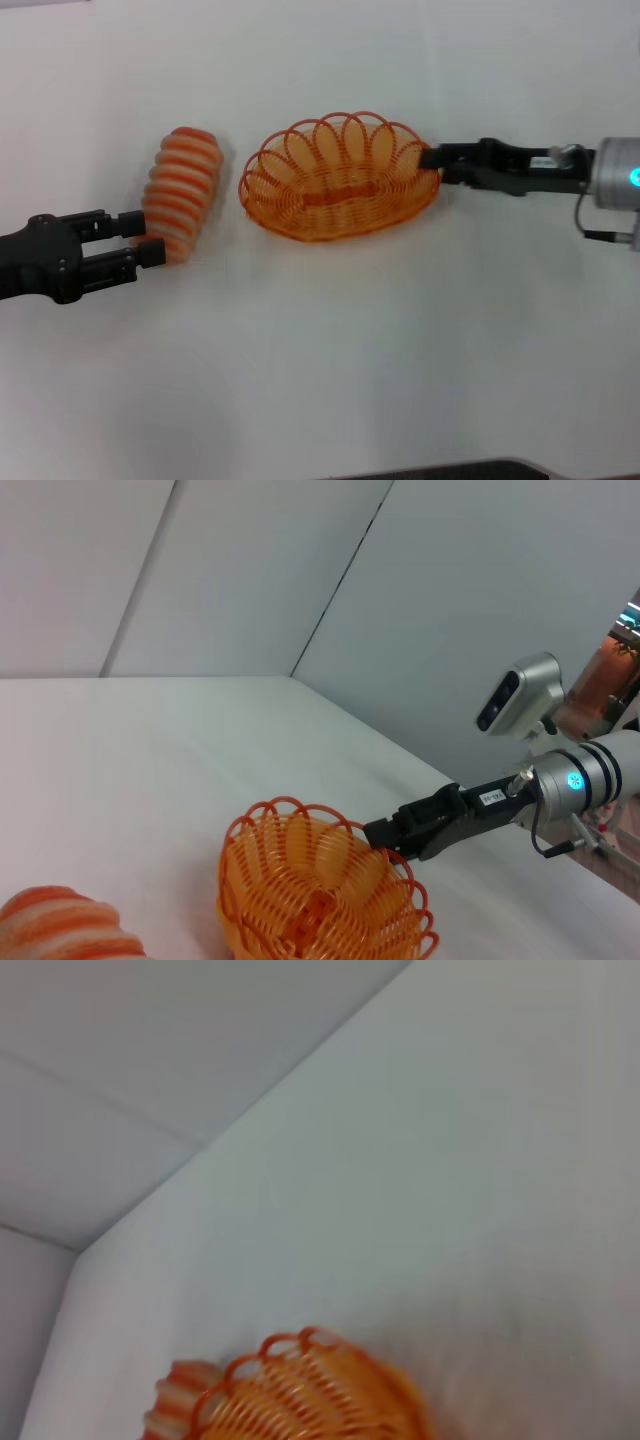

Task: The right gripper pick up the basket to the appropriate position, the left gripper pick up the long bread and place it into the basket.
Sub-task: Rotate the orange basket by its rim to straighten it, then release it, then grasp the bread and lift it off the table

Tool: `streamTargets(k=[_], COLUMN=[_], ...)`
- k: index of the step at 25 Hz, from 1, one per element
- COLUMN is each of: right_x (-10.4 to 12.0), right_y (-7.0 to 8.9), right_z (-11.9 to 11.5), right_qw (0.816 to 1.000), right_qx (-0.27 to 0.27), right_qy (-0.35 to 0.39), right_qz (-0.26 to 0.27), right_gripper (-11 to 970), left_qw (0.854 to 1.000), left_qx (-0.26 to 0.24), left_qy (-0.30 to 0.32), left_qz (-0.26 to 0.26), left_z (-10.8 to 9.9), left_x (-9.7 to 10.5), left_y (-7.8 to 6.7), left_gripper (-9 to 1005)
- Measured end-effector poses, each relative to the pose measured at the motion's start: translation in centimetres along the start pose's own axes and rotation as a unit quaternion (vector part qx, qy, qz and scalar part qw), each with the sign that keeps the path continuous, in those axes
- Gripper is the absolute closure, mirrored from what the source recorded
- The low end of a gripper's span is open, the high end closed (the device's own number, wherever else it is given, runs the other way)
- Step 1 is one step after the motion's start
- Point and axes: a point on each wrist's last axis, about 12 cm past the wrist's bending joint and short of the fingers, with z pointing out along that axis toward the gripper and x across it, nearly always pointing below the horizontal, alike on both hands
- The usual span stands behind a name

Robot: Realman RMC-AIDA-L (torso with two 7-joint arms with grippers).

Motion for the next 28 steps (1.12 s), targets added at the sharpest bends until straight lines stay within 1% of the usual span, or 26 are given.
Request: streamTargets(k=[2, 3, 5, 6, 8, 10, 13, 15, 16, 18, 22, 24, 28], right_x=[-0.2, -0.4, -0.7, -0.6, -0.2, 0.4, 1.5, 2.3, 2.8, 3.6, 5.6, 6.7, 7.3], right_y=[-0.7, -1.1, -1.7, -1.7, -1.3, -0.5, 0.4, 0.7, 0.7, 0.4, -0.2, -0.4, -0.6], right_z=[-1.1, -1.9, -3.3, -3.9, -5.1, -6.2, -7.3, -7.7, -7.9, -8.0, -7.7, -7.5, -7.5], right_qw=[1.000, 0.999, 0.994, 0.990, 0.979, 0.963, 0.939, 0.928, 0.925, 0.922, 0.915, 0.909, 0.905], right_qx=[0.005, 0.007, 0.002, -0.006, -0.044, -0.092, -0.143, -0.161, -0.167, -0.166, -0.161, -0.157, -0.154], right_qy=[-0.027, -0.050, -0.093, -0.108, -0.134, -0.148, -0.159, -0.152, -0.144, -0.126, -0.087, -0.080, -0.086], right_qz=[-0.007, -0.021, -0.059, -0.088, -0.151, -0.206, -0.268, -0.298, -0.311, -0.325, -0.360, -0.378, -0.386], right_gripper=[448, 420, 364, 365, 367, 369, 371, 373, 374, 375, 376, 376, 376], left_qw=[1.000, 1.000, 1.000, 1.000, 1.000, 1.000, 1.000, 1.000, 1.000, 1.000, 1.000, 1.000, 1.000], left_qx=[0.001, 0.001, 0.002, 0.002, 0.002, 0.002, 0.003, 0.003, 0.003, 0.004, 0.002, 0.001, -0.005], left_qy=[0.000, -0.001, -0.002, -0.002, -0.003, -0.002, -0.002, -0.002, -0.002, -0.002, -0.002, -0.002, -0.001], left_qz=[0.000, 0.000, 0.001, 0.001, 0.002, 0.002, 0.002, 0.001, 0.001, 0.001, 0.001, 0.001, -0.001], left_z=[0.0, 0.0, 0.0, 0.0, 0.1, 0.1, 0.2, 0.2, 0.2, 0.3, 0.3, 0.3, 0.3], left_x=[-0.1, -0.2, -0.3, -0.3, -0.4, -0.5, -0.7, -0.9, -0.9, -1.0, -1.1, -1.1, -1.1], left_y=[0.0, 0.0, 0.0, 0.1, 0.1, 0.1, 0.2, 0.2, 0.3, 0.3, 0.4, 0.4, 0.5], left_gripper=[399, 399, 399, 399, 399, 399, 399, 400, 400, 400, 400, 400, 400])
